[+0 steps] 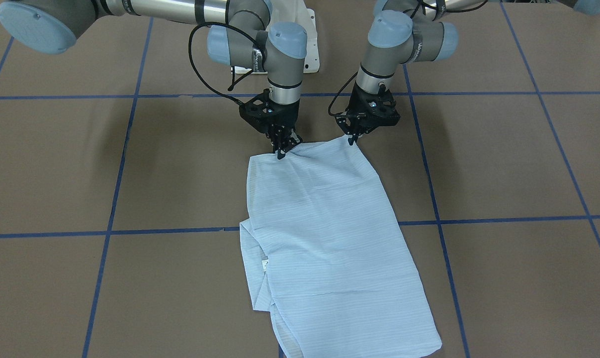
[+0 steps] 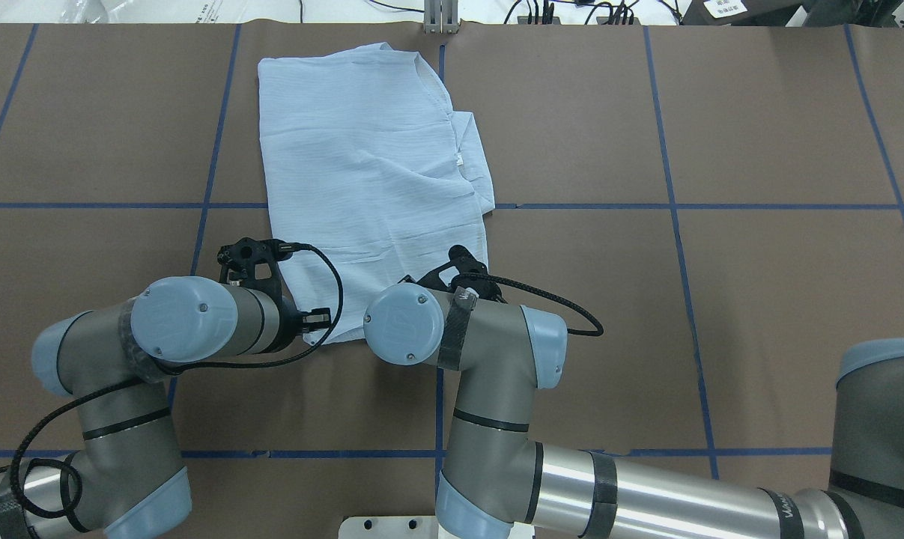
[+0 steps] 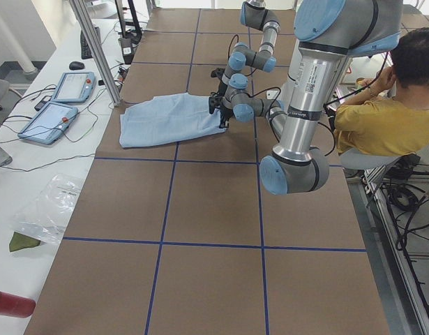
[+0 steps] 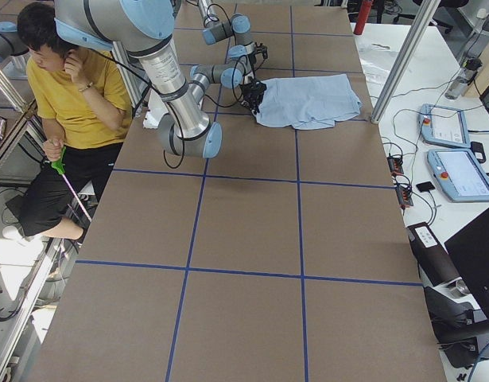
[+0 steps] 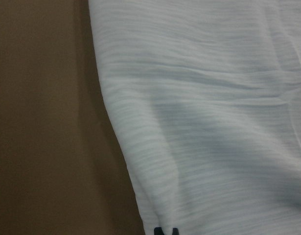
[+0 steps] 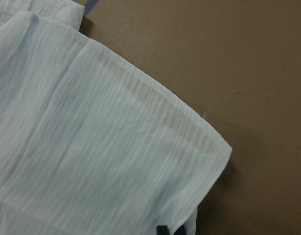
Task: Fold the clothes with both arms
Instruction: 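Grasp the shirt's near edge with both grippers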
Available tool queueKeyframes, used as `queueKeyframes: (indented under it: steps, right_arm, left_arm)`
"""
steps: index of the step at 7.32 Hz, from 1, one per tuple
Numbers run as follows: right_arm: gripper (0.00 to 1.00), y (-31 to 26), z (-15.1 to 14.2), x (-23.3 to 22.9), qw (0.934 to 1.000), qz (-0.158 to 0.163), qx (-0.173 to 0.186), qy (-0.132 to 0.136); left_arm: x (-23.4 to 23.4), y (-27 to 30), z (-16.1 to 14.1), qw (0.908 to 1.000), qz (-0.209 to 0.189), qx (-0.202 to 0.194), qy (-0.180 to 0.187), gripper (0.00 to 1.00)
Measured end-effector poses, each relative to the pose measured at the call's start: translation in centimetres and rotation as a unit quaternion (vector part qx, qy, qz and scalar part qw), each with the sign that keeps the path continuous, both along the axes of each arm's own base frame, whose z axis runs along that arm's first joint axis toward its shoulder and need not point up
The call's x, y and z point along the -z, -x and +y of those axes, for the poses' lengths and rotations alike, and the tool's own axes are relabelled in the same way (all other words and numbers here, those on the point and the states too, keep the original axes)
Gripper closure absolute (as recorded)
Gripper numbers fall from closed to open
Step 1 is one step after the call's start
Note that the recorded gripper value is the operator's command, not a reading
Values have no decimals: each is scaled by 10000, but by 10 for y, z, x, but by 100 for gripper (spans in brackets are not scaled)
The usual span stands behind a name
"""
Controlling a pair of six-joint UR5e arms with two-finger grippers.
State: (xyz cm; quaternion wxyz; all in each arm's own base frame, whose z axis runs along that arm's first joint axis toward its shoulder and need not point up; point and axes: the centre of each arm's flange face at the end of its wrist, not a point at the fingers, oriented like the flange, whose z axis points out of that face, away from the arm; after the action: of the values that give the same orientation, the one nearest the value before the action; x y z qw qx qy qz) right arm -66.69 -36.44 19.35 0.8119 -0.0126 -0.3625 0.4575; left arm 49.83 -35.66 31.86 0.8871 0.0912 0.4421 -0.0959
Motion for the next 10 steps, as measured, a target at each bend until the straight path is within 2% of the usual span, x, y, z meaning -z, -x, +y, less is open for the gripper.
queueKeyframes:
  steps: [2, 3, 5, 8, 10]
  right_arm:
    - [100, -25, 1, 3, 10000, -25, 48, -75]
    - [100, -55, 9, 1, 9997, -69, 138, -176]
    - [100, -118, 40, -10, 9987, -192, 326, -344]
    - [100, -158, 111, 12, 9962, -211, 584, -606]
    - [100, -170, 129, 27, 9954, -263, 651, -657]
  left_arm:
    - [22, 10, 5, 9997, 211, -34, -82, 100]
    - [38, 18, 11, 9992, 360, -67, -132, 100]
    - [72, 34, 28, 9974, 663, -249, -146, 100]
    - [111, 35, 89, 9913, 1156, -621, 94, 100]
    - [132, 42, 121, 9879, 1306, -763, 329, 100]
